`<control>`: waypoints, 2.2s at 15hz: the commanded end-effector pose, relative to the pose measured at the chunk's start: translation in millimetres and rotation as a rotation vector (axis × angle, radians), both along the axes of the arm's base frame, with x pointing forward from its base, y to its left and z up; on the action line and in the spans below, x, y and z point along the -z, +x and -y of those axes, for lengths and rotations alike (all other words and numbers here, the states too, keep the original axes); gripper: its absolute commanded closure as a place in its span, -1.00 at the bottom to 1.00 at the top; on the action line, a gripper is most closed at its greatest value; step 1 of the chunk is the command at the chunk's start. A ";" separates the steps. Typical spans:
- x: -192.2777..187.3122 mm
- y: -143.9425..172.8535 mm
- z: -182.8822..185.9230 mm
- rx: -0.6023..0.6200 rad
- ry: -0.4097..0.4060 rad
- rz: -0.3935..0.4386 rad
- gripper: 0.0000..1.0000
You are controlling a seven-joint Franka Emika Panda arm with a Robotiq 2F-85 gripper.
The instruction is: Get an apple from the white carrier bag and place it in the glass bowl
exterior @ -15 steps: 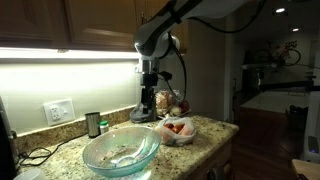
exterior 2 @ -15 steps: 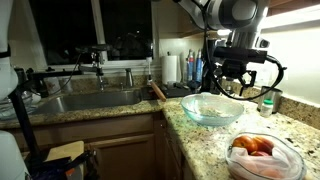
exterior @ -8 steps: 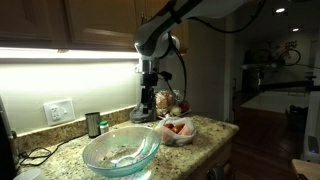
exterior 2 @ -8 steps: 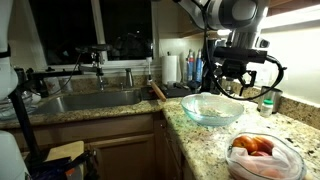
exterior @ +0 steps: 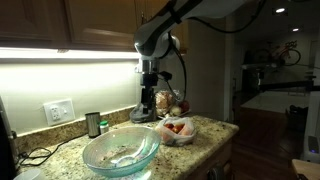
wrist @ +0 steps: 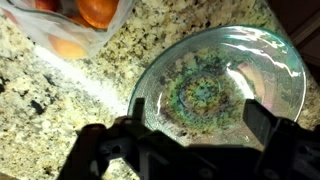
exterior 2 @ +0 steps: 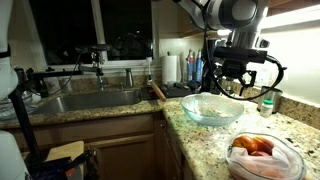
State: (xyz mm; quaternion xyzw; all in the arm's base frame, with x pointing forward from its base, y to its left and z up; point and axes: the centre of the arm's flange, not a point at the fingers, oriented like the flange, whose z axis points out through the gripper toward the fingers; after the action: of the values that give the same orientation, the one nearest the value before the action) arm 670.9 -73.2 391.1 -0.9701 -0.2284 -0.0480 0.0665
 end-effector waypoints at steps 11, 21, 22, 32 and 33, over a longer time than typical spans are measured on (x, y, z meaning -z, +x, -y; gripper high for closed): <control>-1.3 -6.3 -4.2 0.018 -0.028 0.012 -1.00; -6.5 -11.0 2.6 0.181 -0.090 -0.018 -1.00; -6.0 -11.5 2.5 0.200 -0.099 -0.021 -1.00; 7.2 -29.2 6.5 0.371 -0.216 -0.053 -1.00; 9.9 -31.2 8.7 0.386 -0.225 -0.060 -1.00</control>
State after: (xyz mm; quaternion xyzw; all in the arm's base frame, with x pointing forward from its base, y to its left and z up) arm 664.2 -80.4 382.4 -0.9972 -0.0701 -0.0101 -0.0237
